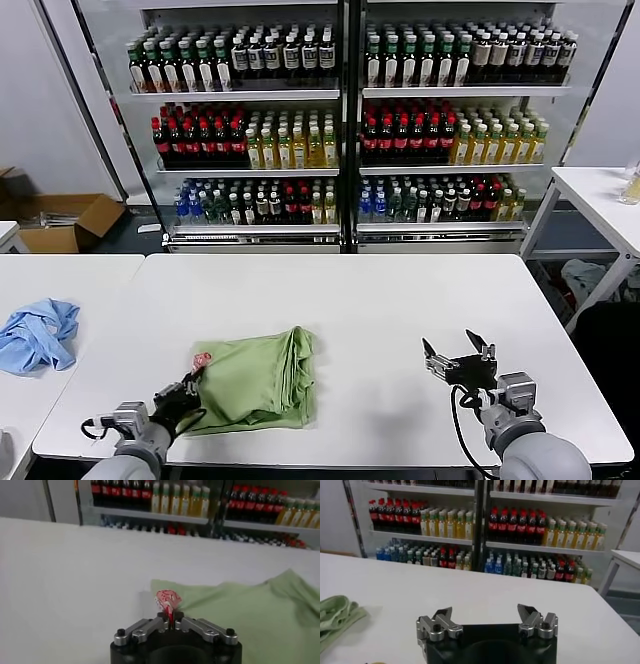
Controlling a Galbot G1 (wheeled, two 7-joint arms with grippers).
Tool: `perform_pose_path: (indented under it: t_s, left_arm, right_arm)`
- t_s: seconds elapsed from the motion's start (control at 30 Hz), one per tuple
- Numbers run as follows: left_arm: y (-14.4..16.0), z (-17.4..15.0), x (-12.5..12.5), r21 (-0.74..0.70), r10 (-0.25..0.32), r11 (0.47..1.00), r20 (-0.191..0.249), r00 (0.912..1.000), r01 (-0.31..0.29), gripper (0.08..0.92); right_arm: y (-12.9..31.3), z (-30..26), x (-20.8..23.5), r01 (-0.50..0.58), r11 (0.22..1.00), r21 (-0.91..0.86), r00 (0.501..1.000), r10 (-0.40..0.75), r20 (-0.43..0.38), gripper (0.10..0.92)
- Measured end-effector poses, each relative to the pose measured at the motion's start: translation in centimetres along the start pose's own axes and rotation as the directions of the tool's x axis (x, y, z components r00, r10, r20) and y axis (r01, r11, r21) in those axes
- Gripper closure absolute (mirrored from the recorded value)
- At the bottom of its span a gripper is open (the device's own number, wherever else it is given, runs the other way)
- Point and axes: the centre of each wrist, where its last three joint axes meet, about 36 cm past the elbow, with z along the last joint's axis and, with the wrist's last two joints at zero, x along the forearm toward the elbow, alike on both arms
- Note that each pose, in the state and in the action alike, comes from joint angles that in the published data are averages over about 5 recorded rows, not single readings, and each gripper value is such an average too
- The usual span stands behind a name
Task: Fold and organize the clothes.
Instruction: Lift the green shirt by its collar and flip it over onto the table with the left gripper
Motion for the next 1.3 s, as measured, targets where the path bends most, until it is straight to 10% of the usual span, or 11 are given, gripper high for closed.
perform_pose_path:
  t_s: [0.6, 0.93, 1.3]
  left_arm:
    - [9.5, -11.5, 7.5, 0.151, -0.102, 0.986, 0.167, 0.9808, 0.076, 0.888]
    - [0.2, -7.9, 4.8, 0.231, 0.074, 0.968, 0.122, 0.9897, -0.101, 0.888]
    - [-9.5, -5.5, 2.0, 0.342, 0.219, 0.907, 0.116, 0.9688, -0.246, 0.888]
  right_arm:
    - [-0.2, -0.1, 0.0, 0.000, 1.000, -0.005, 1.000, 0.000, 0.004, 0.200]
    - [-0.4, -0.2, 0.5, -0.014, 1.000, -0.002, 1.000, 0.014, 0.005, 0.199]
    - [-0.2, -0.1, 0.2, -0.012, 1.000, 0.001, 1.000, 0.012, 0.003, 0.200]
